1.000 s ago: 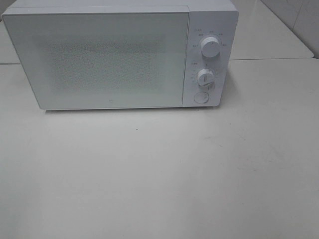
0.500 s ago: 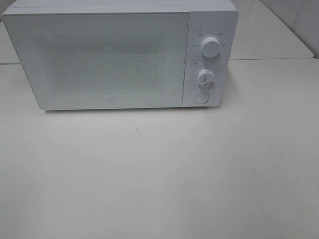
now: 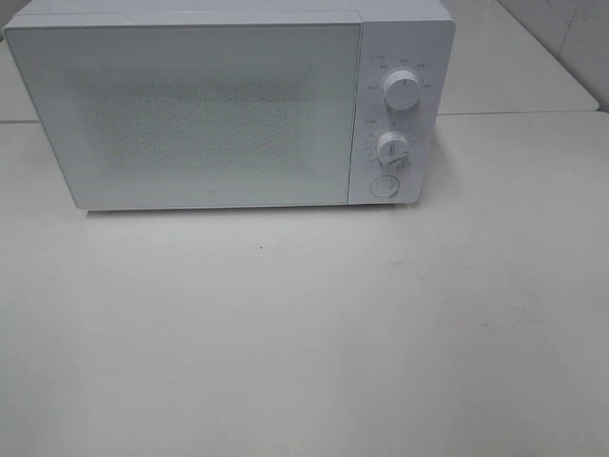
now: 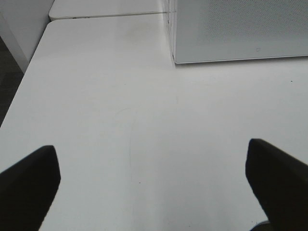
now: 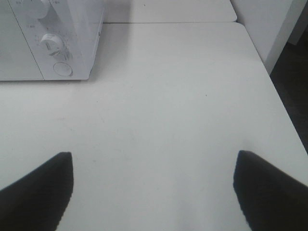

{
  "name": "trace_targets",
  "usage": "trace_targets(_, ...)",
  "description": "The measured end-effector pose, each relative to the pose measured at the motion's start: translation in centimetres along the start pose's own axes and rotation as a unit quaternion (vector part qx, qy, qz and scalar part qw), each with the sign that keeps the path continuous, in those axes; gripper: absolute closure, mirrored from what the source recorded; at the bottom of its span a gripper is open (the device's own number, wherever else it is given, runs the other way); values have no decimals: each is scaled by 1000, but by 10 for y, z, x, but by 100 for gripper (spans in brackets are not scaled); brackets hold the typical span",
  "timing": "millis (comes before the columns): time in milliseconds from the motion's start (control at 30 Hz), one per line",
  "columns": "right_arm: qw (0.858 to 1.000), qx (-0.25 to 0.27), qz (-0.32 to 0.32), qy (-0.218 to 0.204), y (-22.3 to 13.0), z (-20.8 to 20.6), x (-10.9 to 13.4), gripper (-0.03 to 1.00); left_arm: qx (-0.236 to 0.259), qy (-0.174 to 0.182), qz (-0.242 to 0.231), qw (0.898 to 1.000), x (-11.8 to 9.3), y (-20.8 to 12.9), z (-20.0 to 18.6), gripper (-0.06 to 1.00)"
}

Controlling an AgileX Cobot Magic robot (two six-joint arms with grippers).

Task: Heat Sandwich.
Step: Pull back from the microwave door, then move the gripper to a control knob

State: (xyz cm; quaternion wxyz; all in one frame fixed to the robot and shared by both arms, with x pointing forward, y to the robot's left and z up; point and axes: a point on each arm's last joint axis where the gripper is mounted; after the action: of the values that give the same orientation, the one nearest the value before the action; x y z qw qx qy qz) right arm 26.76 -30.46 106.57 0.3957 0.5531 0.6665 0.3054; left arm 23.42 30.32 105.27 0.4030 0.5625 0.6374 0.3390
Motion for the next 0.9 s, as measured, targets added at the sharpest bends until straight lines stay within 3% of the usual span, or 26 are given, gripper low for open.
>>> trace_targets(900, 1000, -16, -14, 19, 56, 95, 3, 14, 0, 0, 0, 1000, 0, 0, 0, -5)
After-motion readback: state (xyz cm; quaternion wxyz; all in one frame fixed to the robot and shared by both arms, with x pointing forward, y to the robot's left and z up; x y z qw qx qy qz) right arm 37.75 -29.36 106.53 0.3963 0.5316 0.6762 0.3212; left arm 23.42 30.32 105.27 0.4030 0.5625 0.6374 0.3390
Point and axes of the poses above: a point on each arm's last joint axis where the gripper is mounted, z pointing out along that axis toward the gripper, x along the wrist's bending axis when the last joint is at zero, y = z × x, and after that the axes turned 11 degrees about -z, right-handed
